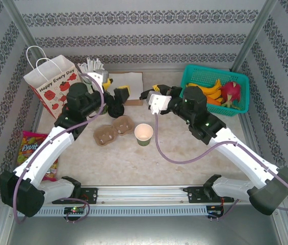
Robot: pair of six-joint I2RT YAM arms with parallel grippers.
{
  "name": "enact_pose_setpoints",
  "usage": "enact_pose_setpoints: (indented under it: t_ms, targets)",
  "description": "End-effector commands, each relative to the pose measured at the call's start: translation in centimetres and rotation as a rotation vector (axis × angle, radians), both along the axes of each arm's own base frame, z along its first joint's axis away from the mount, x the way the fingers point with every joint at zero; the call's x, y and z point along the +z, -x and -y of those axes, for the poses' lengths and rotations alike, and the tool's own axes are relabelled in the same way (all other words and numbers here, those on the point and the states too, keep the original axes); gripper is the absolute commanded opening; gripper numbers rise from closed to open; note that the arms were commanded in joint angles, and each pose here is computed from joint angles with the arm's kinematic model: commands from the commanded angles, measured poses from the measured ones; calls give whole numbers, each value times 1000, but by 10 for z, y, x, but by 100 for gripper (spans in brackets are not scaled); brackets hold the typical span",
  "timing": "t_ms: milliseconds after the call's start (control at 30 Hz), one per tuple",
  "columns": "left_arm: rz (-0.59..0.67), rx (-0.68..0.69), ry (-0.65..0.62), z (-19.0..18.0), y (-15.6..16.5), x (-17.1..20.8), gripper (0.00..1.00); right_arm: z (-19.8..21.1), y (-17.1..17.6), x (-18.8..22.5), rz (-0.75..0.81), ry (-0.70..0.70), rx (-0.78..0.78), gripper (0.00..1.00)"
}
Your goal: Pack the takeout coffee
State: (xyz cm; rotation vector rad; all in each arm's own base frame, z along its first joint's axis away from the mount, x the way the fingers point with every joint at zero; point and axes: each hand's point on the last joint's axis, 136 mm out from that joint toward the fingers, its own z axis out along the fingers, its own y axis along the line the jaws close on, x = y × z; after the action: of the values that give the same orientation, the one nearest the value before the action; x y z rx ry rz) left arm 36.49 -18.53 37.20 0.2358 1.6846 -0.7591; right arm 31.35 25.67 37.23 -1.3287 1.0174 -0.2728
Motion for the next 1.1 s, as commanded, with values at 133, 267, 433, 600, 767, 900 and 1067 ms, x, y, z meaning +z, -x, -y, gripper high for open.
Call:
enact_pose_setpoints:
  t_ms: [133,267,433,600,767,900,1067]
  targets:
    - [-237,36,155,-13,1,16,99,-22,25,40,581,177,119,0]
    - [-273,-59,130,-1,12,24,99,-26,35,45,646,192,144,0]
    - [-346,-236,125,21,28,32,100,-36,49,55,802,226,160,0]
    - [-378,-379,69,33,49,41,96,-50,74,64,984,261,233,0]
    - [-380,-473,6,37,69,42,86,-50,92,70,1044,226,263,0]
    - [-355,-579,-27,41,90,49,84,-50,101,69,1046,230,290,0]
    - [-314,-581,-147,34,97,41,69,-51,115,73,1006,166,344,0]
